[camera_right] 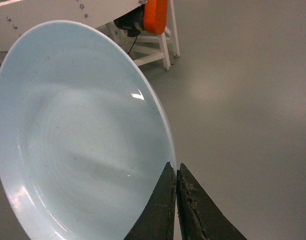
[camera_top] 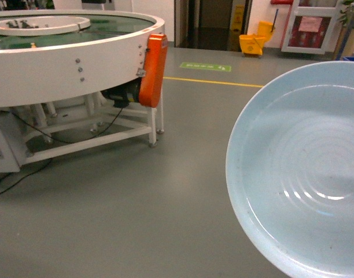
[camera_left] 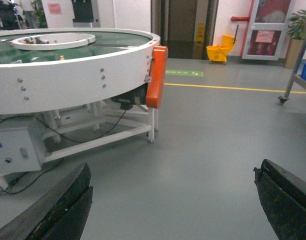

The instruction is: Place blue tray on left shelf second layer neatly

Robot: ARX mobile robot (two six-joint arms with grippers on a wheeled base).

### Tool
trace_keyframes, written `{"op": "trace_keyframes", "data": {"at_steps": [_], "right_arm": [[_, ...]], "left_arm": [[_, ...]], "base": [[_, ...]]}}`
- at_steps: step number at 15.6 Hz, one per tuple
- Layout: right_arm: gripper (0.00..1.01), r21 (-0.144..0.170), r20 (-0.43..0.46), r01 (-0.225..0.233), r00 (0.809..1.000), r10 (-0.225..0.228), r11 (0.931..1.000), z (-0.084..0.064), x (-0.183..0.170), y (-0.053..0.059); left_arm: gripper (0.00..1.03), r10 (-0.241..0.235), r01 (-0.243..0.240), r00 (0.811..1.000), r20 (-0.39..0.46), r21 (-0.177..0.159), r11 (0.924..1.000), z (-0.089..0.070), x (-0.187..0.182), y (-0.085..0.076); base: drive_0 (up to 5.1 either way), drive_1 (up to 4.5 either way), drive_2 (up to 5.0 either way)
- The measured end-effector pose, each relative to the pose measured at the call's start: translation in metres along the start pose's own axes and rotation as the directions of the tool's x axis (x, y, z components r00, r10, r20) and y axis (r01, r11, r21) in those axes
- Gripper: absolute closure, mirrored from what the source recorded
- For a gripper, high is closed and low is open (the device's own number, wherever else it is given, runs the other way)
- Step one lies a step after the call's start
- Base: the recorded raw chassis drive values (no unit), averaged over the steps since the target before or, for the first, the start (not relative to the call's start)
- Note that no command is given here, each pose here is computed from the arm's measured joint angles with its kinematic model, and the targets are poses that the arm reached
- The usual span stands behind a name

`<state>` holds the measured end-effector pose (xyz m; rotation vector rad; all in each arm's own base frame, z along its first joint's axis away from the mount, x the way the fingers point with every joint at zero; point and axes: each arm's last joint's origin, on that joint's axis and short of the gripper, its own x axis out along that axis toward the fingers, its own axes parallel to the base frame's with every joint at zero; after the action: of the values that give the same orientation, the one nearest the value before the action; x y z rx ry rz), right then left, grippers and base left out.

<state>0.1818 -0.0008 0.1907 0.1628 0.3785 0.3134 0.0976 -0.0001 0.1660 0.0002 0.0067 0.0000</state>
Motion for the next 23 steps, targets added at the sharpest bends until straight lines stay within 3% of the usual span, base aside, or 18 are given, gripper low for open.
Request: {"op": "trace_keyframes", "data": {"at_steps": [15, 23], "right_arm": [[0.99, 0.004, -0.003, 0.01, 1.0, -0.01, 0.9999, -0.0005, 0.0003, -0.0014], [0.99, 0.004, -0.003, 0.009, 1.0, -0.009, 0.9999, -0.0005, 0.0003, -0.0014]], "left_arm": [[0.05, 0.0, 0.0, 1.0, 0.004, 0.0, 1.0, 0.0004, 0.0, 0.0001], [0.05, 0.0, 0.0, 1.0, 0.004, 0.0, 1.0, 0.0004, 0.0, 0.0001]], "base": [[1.8, -0.1, -6.5], [-1.5, -1.53, -1.5]]}}
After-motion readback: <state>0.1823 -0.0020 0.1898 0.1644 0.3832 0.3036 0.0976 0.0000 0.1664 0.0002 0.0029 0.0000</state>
